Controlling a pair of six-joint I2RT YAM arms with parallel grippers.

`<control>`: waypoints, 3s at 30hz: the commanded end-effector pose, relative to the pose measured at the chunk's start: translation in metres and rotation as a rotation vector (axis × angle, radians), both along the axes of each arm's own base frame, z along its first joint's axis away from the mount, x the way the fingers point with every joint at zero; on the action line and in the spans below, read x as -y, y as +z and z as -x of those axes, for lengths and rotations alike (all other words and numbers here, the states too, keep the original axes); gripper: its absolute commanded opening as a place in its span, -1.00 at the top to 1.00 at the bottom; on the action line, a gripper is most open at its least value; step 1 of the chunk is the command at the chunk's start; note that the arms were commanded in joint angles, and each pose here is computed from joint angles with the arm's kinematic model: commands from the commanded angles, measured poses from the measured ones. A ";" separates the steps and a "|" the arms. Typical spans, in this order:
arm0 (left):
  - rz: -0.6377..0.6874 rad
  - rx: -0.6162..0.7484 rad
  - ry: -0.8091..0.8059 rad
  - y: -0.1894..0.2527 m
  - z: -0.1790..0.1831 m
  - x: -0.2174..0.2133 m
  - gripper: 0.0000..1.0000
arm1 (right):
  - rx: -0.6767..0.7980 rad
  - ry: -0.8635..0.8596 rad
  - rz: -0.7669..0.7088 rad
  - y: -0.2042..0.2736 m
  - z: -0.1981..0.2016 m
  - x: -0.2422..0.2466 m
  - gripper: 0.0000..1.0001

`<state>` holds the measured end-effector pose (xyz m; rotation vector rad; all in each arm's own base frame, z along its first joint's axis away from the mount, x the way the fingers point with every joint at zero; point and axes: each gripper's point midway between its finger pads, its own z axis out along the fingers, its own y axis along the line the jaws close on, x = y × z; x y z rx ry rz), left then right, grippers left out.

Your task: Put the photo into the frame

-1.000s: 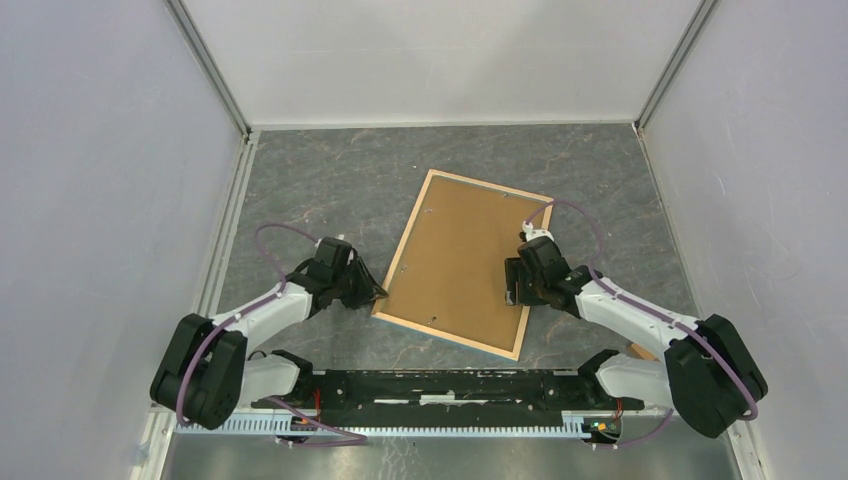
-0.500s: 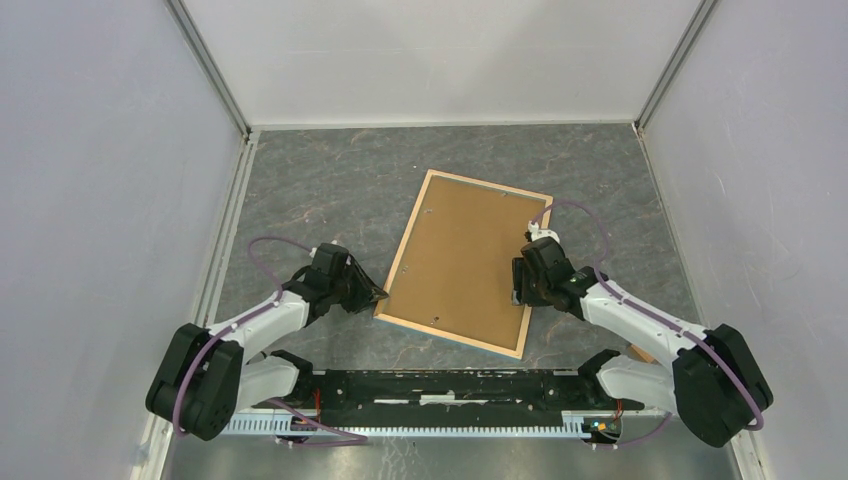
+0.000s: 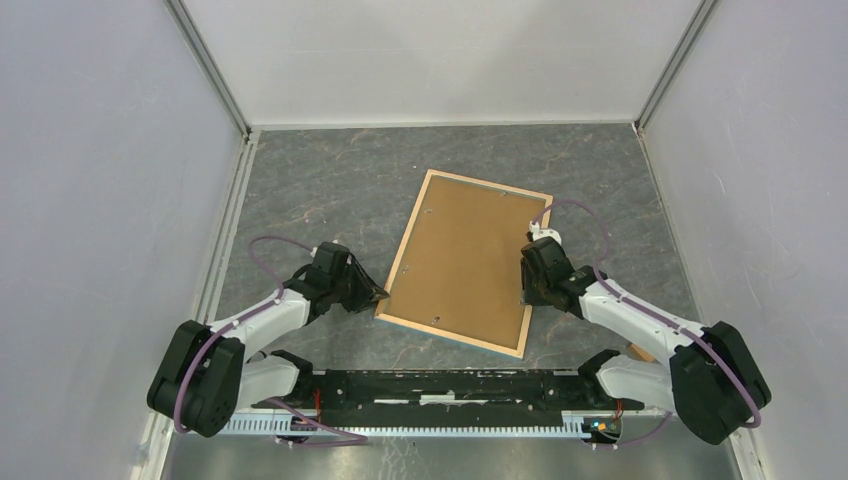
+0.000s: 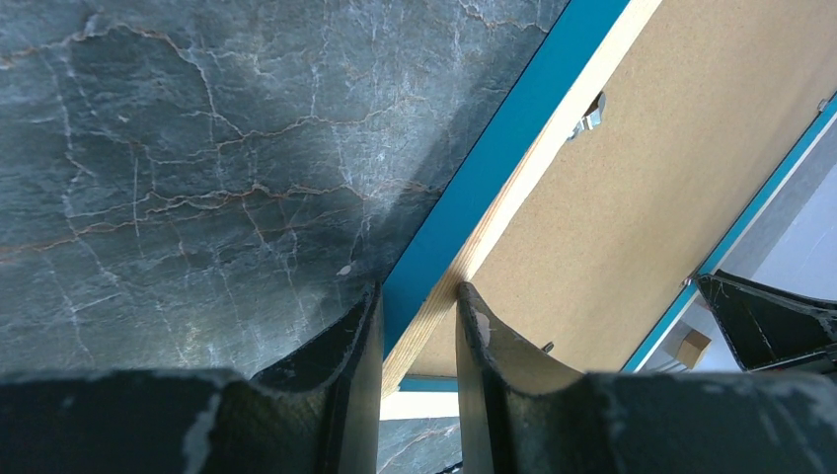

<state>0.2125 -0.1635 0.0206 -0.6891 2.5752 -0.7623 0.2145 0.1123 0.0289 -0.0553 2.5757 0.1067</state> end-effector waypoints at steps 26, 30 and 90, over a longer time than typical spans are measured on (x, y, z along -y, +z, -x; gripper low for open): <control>-0.067 -0.160 0.067 -0.030 0.038 -0.019 0.95 | -0.240 0.095 0.105 -0.060 0.044 0.008 0.73; -0.029 -0.182 0.043 -0.031 0.045 -0.013 0.95 | -0.193 0.166 0.117 -0.043 0.019 -0.005 0.61; 0.090 -0.130 0.035 -0.014 0.050 -0.002 0.96 | -0.105 -0.565 -0.159 -0.029 0.001 0.001 0.37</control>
